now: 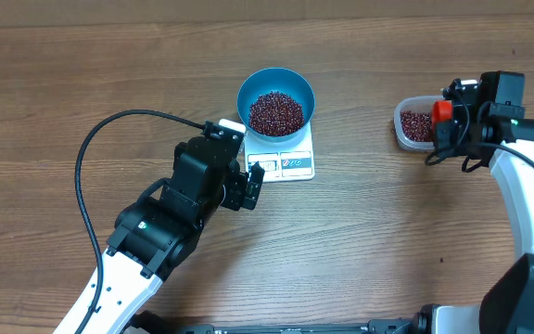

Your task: Scoop item into bowl and weigh 150g on scale

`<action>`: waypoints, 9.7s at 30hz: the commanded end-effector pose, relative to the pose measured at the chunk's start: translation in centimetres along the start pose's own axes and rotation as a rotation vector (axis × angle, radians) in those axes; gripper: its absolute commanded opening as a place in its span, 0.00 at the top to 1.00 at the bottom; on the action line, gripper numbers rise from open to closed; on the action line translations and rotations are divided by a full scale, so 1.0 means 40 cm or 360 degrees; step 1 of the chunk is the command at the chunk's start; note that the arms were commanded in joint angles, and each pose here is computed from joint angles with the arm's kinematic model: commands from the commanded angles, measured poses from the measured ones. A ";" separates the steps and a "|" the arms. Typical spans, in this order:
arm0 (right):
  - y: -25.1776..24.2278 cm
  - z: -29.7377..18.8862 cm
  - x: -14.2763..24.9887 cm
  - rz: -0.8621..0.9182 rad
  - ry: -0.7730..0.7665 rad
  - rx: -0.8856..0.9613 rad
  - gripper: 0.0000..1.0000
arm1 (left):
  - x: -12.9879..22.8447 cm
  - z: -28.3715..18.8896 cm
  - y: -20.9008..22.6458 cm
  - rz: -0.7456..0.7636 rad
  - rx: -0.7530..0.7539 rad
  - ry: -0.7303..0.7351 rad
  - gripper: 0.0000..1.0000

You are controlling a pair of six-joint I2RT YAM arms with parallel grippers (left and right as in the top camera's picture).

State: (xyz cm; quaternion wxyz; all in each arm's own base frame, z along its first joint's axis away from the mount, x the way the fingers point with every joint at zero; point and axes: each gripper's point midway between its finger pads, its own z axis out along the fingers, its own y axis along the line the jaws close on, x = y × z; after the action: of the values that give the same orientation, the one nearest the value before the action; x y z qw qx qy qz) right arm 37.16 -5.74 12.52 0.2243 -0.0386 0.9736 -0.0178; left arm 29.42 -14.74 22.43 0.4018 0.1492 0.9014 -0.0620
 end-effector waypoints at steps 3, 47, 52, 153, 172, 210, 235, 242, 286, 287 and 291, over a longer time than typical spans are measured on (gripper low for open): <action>0.015 0.016 0.004 0.0018 0.0008 -0.0068 0.94 | 0.009 0.004 0.002 0.0007 -0.0018 0.0023 0.01; 0.004 0.017 -0.038 0.0002 -0.0099 -0.0042 0.96 | 0.010 0.004 0.002 0.0007 -0.0018 0.0024 0.00; 0.001 0.031 -0.044 -0.0081 -0.0106 -0.0036 0.96 | 0.009 0.004 0.002 0.0007 -0.0018 0.0023 0.00; 0.090 -0.168 -0.098 0.0464 -0.0502 -0.1339 0.96 | 0.010 0.004 0.002 0.0007 -0.0018 0.0024 0.00; 0.375 -0.184 -0.164 0.0059 -0.0457 -0.1543 0.96 | 0.010 0.004 0.002 0.0007 -0.0018 0.0024 0.00; 0.537 -0.122 -0.247 -0.0453 -0.0713 -0.1009 0.96 | 0.010 0.004 0.002 0.0007 -0.0018 0.0024 0.00; 0.600 -0.125 -0.222 -0.0832 -0.0789 -0.0997 0.96 | 0.010 0.004 0.002 0.0007 -0.0018 0.0024 0.00; 0.602 -0.115 -0.216 -0.0641 -0.0696 -0.1048 0.96 | 0.010 0.004 0.002 0.0007 -0.0018 0.0024 0.01; 0.603 -0.115 -0.216 -0.0584 -0.0675 -0.1059 0.96 | 0.010 0.004 0.002 0.0007 -0.0018 0.0024 0.00; 0.603 -0.115 -0.216 -0.0584 -0.0675 -0.1059 0.96 | 0.010 0.004 0.002 0.0007 -0.0018 0.0024 0.00; 0.603 -0.115 -0.216 -0.0585 -0.0676 -0.1058 0.96 | 0.009 0.004 0.002 0.0007 -0.0018 0.0023 0.01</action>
State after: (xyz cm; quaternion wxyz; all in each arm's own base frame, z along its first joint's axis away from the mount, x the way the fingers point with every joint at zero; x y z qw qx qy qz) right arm 41.19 18.79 18.36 0.3794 -0.2814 0.8408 0.2645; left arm 29.24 -14.63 22.22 0.3966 0.1501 0.9036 -0.0599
